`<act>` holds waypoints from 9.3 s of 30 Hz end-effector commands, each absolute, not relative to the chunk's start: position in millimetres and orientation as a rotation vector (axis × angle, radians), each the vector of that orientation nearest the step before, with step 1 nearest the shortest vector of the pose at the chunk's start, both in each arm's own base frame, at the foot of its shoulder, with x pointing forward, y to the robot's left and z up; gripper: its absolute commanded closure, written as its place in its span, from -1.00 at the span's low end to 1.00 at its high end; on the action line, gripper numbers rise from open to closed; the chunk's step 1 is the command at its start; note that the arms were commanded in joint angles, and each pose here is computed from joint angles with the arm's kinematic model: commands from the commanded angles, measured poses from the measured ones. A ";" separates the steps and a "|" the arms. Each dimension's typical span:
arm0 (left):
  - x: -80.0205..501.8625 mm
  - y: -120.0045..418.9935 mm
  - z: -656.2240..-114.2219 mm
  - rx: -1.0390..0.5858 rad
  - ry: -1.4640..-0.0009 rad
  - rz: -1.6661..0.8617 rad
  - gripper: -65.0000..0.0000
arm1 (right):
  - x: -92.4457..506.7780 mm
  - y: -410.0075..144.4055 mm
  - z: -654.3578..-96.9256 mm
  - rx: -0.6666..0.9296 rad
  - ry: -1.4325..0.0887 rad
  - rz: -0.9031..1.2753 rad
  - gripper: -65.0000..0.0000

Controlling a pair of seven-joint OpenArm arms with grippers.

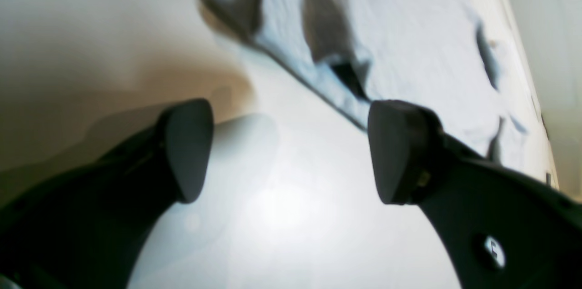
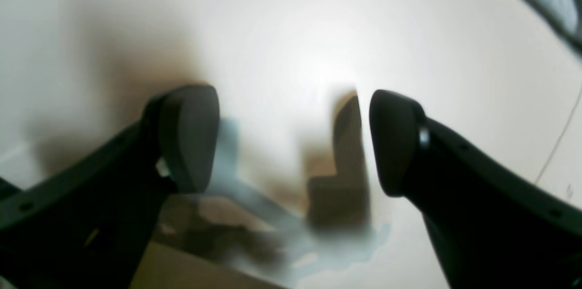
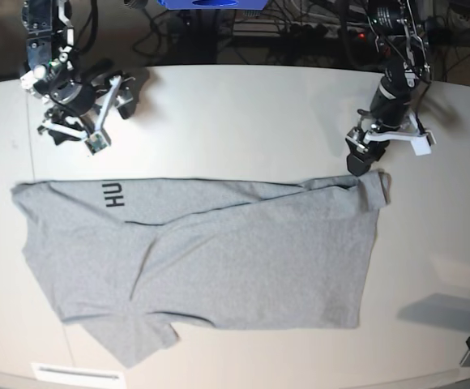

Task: Fold the T-shirt properly
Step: 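Raise the right gripper away from the shirt, then press the left gripper along the shirt's side edge, smoothing it, then lower both grippers onto the shirt's shoulder edge, then grasp the shoulder edge with both grippers and pull toward the robot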

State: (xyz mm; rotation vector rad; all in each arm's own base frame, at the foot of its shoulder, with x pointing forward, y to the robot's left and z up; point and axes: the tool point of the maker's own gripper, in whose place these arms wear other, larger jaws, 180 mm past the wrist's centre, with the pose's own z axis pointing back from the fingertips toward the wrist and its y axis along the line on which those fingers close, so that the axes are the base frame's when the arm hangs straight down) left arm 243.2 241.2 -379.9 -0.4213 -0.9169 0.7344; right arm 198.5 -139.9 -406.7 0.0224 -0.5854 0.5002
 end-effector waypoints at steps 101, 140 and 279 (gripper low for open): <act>340.8 267.7 -336.6 -0.450 -1.080 0.760 1.00 | 177.6 -127.8 -449.6 0.076 -0.515 0.465 -0.52; 412.6 300.1 -334.0 -0.271 -1.080 0.720 1.00 | 177.4 -126.6 -449.7 0.079 -0.515 0.467 -0.52; 312.8 259.8 -311.1 0.420 -1.075 -0.004 -0.55 | 298.7 -230.8 -327.9 -0.346 -0.698 0.355 -0.53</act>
